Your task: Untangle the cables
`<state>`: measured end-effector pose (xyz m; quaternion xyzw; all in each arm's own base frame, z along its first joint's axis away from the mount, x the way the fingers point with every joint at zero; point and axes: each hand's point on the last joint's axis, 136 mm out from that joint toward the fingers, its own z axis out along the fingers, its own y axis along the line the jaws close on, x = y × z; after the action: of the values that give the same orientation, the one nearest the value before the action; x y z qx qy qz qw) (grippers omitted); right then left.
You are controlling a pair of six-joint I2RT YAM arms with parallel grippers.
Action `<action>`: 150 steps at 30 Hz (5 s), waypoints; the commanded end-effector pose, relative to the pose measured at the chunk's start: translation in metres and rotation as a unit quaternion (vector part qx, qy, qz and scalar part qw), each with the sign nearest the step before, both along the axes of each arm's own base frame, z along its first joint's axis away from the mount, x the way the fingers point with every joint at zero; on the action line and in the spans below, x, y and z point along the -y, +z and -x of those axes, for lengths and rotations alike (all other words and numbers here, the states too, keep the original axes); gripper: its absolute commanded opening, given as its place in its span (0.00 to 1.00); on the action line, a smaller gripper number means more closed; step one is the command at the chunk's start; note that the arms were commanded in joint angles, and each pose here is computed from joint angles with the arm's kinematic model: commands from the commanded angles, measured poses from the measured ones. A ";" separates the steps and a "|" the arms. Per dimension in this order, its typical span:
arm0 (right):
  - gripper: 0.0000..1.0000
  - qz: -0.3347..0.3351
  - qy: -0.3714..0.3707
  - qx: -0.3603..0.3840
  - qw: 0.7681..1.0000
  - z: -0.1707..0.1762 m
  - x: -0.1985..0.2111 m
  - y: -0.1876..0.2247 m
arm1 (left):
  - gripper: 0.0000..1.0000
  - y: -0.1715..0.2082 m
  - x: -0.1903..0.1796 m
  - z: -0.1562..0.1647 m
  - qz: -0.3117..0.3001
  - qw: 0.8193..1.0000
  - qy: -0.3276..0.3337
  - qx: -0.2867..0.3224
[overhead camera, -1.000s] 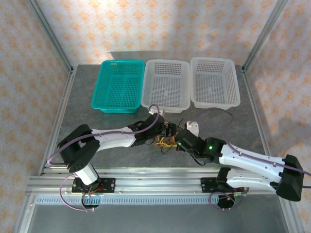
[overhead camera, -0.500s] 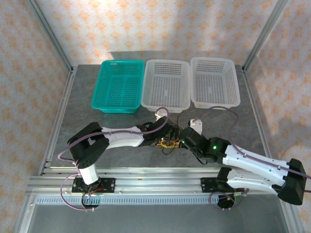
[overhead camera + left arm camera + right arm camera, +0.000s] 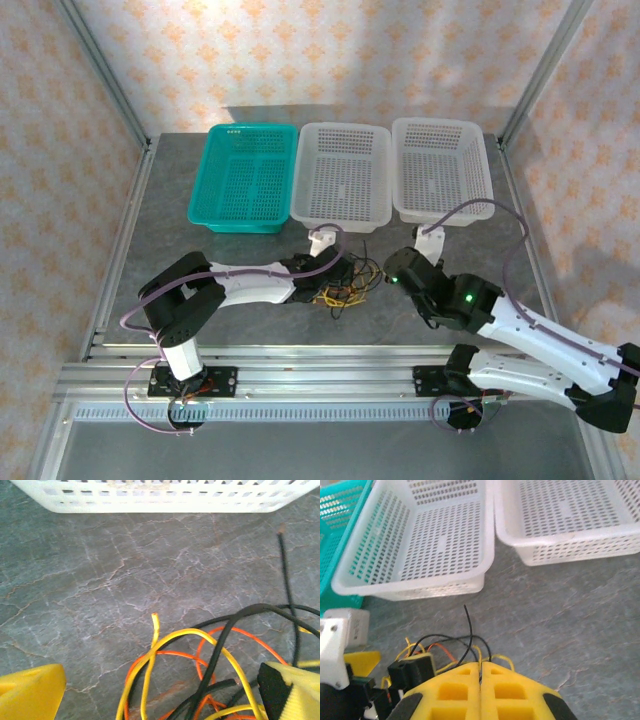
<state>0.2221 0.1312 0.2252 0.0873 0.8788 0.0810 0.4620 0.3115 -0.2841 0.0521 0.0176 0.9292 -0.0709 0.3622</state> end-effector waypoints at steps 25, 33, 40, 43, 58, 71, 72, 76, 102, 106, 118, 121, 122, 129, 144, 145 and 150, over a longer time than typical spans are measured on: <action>0.00 0.108 -0.142 0.121 0.976 -0.027 0.067 0.099 | 1.00 -0.044 -0.077 0.029 -0.134 0.988 0.075 -0.034; 0.00 0.076 -0.033 0.113 0.990 -0.043 0.016 0.087 | 1.00 0.011 -0.054 0.002 -0.076 0.994 0.083 0.011; 0.00 0.106 -0.036 0.091 0.989 -0.053 0.007 0.060 | 1.00 0.066 -0.048 -0.031 0.027 0.995 0.086 0.049; 0.00 0.108 -0.048 0.094 0.989 -0.055 0.008 0.061 | 1.00 0.076 -0.060 -0.039 0.025 0.994 0.093 0.056; 0.00 0.056 -0.053 0.098 0.992 -0.058 0.012 0.075 | 0.99 0.096 0.000 0.029 0.059 0.987 -0.125 0.079; 0.00 0.008 -0.053 0.080 0.995 -0.063 0.025 0.063 | 0.99 0.067 0.054 0.056 0.000 0.981 -0.177 0.073; 0.00 0.009 -0.055 0.080 0.995 -0.063 0.026 0.062 | 1.00 0.067 0.056 0.056 0.003 0.981 -0.177 0.074; 0.00 0.006 -0.059 0.077 0.995 -0.062 0.029 0.060 | 0.99 0.061 0.059 0.055 -0.006 0.983 -0.167 0.072; 0.00 0.012 -0.076 0.074 0.994 -0.063 0.038 0.059 | 1.00 0.025 0.055 0.030 -0.147 0.981 -0.107 0.074; 0.00 0.034 -0.088 0.079 0.992 -0.062 0.047 0.066 | 1.00 0.014 0.032 0.025 -0.146 0.985 -0.069 0.059; 0.00 0.106 -0.157 0.098 0.977 -0.059 0.089 0.098 | 1.00 -0.012 -0.013 0.025 -0.129 0.991 -0.034 0.020; 0.00 0.106 -0.172 0.104 0.974 -0.058 0.100 0.107 | 1.00 -0.017 -0.019 0.025 -0.117 0.993 -0.018 0.013; 0.00 0.106 -0.175 0.106 0.973 -0.058 0.102 0.110 | 1.00 -0.019 -0.022 0.026 -0.115 0.993 -0.017 0.010; 0.00 0.125 -0.188 0.117 0.967 -0.052 0.115 0.130 | 1.00 -0.033 -0.035 0.027 -0.098 0.995 0.000 -0.008; 0.00 0.157 -0.235 0.149 0.948 -0.032 0.144 0.173 | 1.00 -0.036 -0.042 0.026 -0.097 0.995 0.009 -0.013; 0.00 0.160 -0.245 0.154 0.944 -0.028 0.148 0.179 | 1.00 -0.038 -0.042 0.027 -0.095 0.995 0.009 -0.015; 0.00 0.189 -0.299 0.174 0.919 -0.014 0.169 0.203 | 1.00 -0.046 -0.048 0.029 -0.098 0.995 0.017 -0.025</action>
<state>0.2562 -0.0100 0.4054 0.2072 0.7510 -0.1540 0.6077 0.2877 -0.2588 0.0204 0.0490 0.9339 -0.0028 0.3543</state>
